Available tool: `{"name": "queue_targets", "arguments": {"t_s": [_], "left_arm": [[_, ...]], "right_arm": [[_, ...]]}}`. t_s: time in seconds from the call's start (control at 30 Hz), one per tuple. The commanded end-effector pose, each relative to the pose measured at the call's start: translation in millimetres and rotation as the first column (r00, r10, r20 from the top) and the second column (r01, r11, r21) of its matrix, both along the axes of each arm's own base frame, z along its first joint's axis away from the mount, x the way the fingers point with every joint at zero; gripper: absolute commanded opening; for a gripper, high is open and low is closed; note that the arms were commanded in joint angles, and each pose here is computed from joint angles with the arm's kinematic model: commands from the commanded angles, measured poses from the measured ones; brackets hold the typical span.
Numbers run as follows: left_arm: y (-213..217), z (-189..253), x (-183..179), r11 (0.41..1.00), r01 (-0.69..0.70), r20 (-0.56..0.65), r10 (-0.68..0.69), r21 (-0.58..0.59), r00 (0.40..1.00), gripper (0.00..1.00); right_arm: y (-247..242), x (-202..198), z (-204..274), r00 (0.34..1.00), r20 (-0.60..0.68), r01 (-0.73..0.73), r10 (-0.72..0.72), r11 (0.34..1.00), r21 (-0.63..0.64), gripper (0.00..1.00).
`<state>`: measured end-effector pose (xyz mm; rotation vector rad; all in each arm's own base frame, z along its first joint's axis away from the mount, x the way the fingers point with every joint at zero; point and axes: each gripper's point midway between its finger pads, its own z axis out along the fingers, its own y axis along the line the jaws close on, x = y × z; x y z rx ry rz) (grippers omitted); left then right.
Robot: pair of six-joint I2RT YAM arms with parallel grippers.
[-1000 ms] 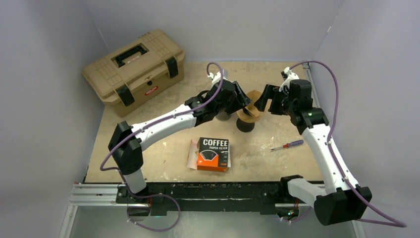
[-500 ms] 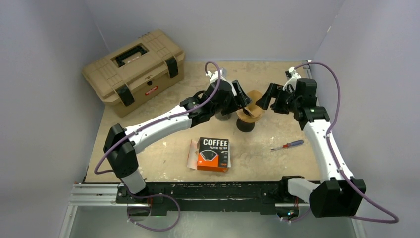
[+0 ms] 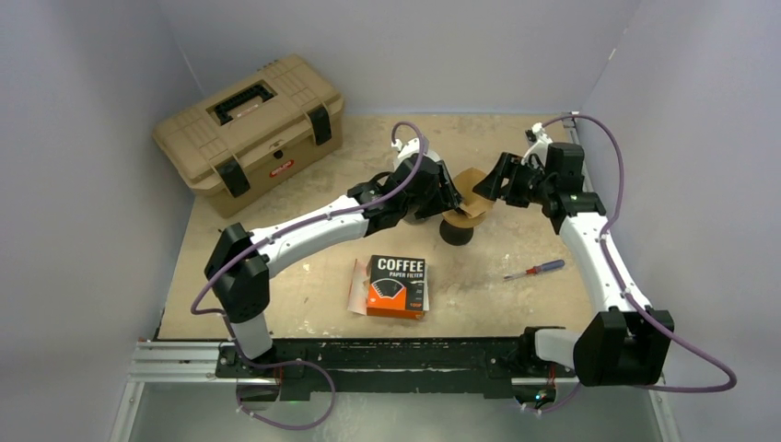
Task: Place the coffee filter in the dripper
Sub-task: Place the coffee filter in the coffee dripper.
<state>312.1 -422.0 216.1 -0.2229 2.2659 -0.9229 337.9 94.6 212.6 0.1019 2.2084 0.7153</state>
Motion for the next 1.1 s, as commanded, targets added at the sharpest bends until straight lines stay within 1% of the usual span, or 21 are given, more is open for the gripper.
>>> {"name": "queue_targets", "arguments": {"t_s": [0.0,0.07,0.2,0.33,0.53,0.73,0.93,1.07], "left_arm": [[-6,15,7,1.0,0.007,0.048,-0.007,-0.01,0.999,0.54],[-2,11,9,1.0,-0.016,0.046,0.016,0.006,0.999,0.53],[2,7,12,0.999,-0.036,0.05,0.035,0.022,0.998,0.49],[-2,3,13,0.999,-0.028,0.043,0.027,0.023,0.999,0.46],[-3,0,15,0.999,-0.032,0.042,0.031,0.025,0.999,0.44],[2,3,18,0.998,-0.061,0.051,0.06,0.028,0.997,0.43],[1,5,20,0.998,-0.058,0.052,0.057,0.018,0.997,0.43],[1,7,19,0.998,-0.054,0.05,0.053,0.015,0.997,0.46]], "right_arm": [[6,9,5,0.998,0.044,-0.038,0.036,0.999,0.027,0.66],[8,11,2,0.998,0.043,-0.05,0.049,0.998,0.033,0.63],[8,15,-1,0.998,0.035,-0.06,0.059,0.998,0.025,0.61],[5,23,-3,0.998,0.043,-0.05,0.049,0.999,0.01,0.55],[5,26,-13,0.999,0.025,-0.046,0.046,0.999,0.006,0.45],[1,30,-17,0.999,0.01,-0.035,0.035,0.999,-0.014,0.36],[1,34,-19,0.999,-0.007,-0.032,0.032,0.999,-0.016,0.29],[1,37,-20,1.0,-0.02,-0.024,0.023,0.999,-0.026,0.27]]}}
